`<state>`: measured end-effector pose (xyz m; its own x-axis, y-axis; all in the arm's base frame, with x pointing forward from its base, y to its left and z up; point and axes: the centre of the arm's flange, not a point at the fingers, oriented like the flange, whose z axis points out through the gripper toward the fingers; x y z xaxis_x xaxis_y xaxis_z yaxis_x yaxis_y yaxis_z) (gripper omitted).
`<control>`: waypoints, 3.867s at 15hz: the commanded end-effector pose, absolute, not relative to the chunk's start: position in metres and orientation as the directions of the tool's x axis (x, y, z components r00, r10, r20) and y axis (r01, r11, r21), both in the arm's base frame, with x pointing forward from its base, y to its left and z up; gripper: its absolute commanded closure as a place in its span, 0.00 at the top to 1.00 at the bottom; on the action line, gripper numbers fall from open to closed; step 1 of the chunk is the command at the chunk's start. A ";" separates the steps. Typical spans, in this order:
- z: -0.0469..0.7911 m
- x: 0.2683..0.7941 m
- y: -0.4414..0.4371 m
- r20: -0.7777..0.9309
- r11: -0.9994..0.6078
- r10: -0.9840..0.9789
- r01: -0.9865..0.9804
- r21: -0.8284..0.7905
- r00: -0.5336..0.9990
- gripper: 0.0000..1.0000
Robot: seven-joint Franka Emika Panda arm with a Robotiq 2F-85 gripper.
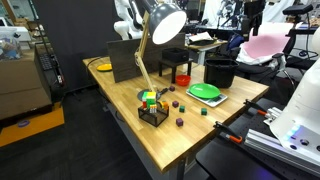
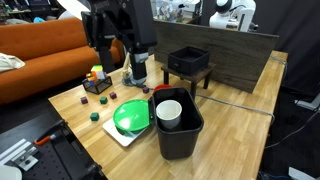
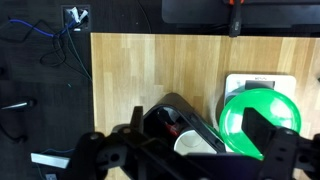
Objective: Put the purple thing to the furthest right on the plate
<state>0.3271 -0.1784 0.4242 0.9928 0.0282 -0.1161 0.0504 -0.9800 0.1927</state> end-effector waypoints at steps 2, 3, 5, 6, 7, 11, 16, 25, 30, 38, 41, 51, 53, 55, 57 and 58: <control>0.424 0.327 -0.178 -0.116 -0.980 0.028 0.050 0.193 0.993 1.00; 0.424 0.327 -0.178 -0.116 -0.980 0.028 0.050 0.193 0.993 1.00; 0.424 0.327 -0.178 -0.116 -0.980 0.028 0.050 0.193 0.993 1.00; 0.424 0.327 -0.178 -0.116 -0.980 0.028 0.050 0.193 0.993 1.00; 0.424 0.327 -0.178 -0.116 -0.980 0.028 0.050 0.193 0.993 1.00; 0.424 0.327 -0.178 -0.116 -0.980 0.028 0.050 0.193 0.993 1.00; 0.424 0.327 -0.178 -0.116 -0.980 0.028 0.050 0.193 0.993 1.00; 0.424 0.327 -0.178 -0.116 -0.980 0.028 0.050 0.193 0.993 1.00; 0.424 0.327 -0.178 -0.116 -0.980 0.028 0.050 0.193 0.993 1.00; 0.424 0.327 -0.178 -0.116 -0.980 0.028 0.050 0.193 0.993 1.00; 0.424 0.327 -0.178 -0.116 -0.980 0.028 0.050 0.193 0.993 1.00; 0.430 0.351 -0.156 -0.058 -0.979 0.083 0.092 0.182 0.995 1.00; 0.439 0.375 -0.127 -0.011 -0.973 0.143 0.143 0.179 0.990 1.00; 0.445 0.398 -0.098 0.026 -0.971 0.184 0.177 0.164 0.983 1.00; 0.447 0.414 -0.076 0.039 -0.973 0.196 0.190 0.133 0.980 1.00; 0.447 0.394 -0.076 0.038 -0.969 0.202 0.194 0.155 0.979 1.00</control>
<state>0.3948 -0.0757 0.4469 0.9784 0.2029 0.0382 0.1949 -0.9687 0.1538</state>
